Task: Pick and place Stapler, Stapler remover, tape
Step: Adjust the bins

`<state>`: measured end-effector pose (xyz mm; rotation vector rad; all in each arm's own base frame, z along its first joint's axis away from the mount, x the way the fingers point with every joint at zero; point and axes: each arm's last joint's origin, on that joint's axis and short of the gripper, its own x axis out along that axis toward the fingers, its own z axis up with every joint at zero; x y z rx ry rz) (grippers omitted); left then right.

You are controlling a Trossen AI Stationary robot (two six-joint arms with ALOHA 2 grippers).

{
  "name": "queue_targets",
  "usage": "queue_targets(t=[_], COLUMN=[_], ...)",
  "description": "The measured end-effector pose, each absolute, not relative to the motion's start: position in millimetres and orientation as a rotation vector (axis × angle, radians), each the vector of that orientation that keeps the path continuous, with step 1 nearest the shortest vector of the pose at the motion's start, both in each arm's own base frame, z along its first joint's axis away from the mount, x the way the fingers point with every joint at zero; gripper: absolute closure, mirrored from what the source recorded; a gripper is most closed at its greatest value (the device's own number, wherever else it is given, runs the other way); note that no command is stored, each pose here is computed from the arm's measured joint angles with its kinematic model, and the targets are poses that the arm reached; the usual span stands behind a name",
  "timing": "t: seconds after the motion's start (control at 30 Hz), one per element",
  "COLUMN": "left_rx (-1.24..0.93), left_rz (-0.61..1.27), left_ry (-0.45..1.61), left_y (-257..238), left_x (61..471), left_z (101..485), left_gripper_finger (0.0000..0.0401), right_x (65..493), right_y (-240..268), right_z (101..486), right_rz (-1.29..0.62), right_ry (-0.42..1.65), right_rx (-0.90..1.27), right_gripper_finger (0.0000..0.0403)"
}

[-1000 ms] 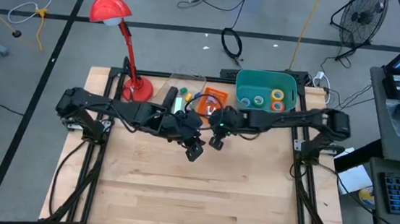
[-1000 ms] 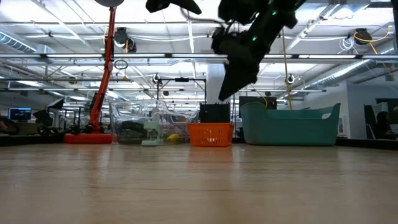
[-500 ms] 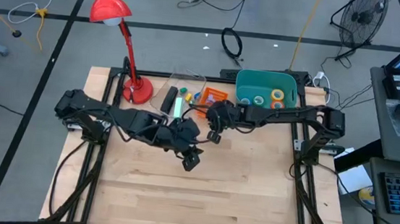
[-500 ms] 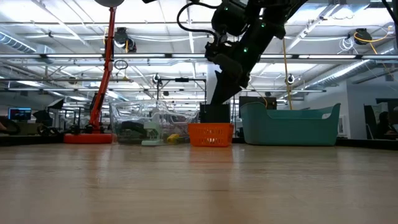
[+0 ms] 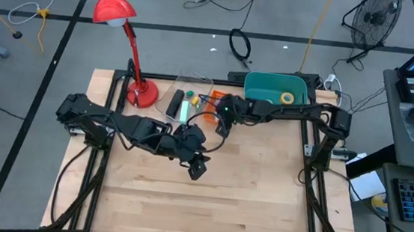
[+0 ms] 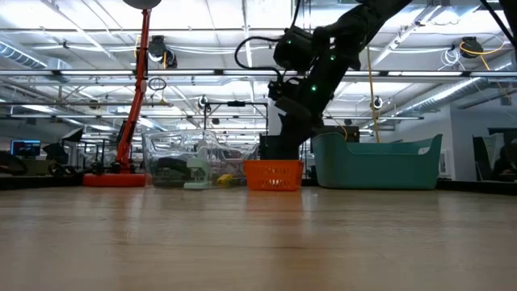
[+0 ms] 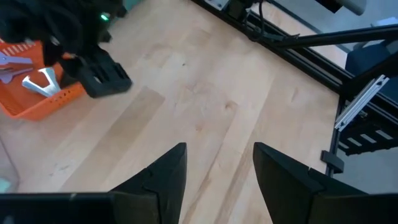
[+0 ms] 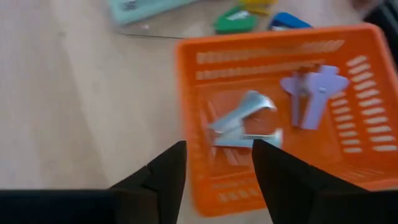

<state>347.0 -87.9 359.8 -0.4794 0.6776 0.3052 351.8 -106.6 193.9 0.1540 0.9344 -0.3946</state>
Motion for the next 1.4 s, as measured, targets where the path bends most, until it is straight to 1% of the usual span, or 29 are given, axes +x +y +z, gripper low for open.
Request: queue_targets(t=[0.13,0.27,0.43,0.73,0.83,0.9,0.97,1.17,1.2,1.4], left_rx=[-0.486,-0.493,-0.492,-0.487,-0.492,-0.495,-0.497,-0.502,-0.502,-0.500], left_rz=[0.298,0.300,0.301,0.302,0.297,0.297,0.293,0.280,0.280,0.282], left_ry=[0.677,0.676,0.675,0.673,0.670,0.670,0.672,0.678,0.678,0.676], left_y=[-92,-92,-91,-89,-89,-89,-89,-89,-90,-88], left_x=[346,346,346,347,347,347,347,347,347,348], left_z=[360,360,360,361,361,361,361,361,361,361], left_gripper_finger=[0.0215,0.0215,0.0215,0.0215,0.0215,0.0215,0.0215,0.0215,0.0215,0.0215], right_x=[349,350,351,343,339,340,341,340,339,334], right_y=[-116,-114,-107,-102,-101,-101,-100,-97,-96,-96], right_z=[193,194,191,161,153,154,156,165,167,173], right_rz=[-0.412,-0.343,-0.318,-0.326,-0.359,-0.397,-0.414,-0.392,-0.388,-0.381], right_ry=[0.939,0.924,0.933,1.006,1.056,1.045,1.038,1.024,1.026,1.052], right_rx=[0.168,0.199,0.183,0.209,0.215,0.186,0.162,0.128,0.121,0.062], right_gripper_finger=[0.0229,0.0236,0.0237,0.0241,0.0247,0.0260,0.0282,0.0383,0.0393,0.0399])
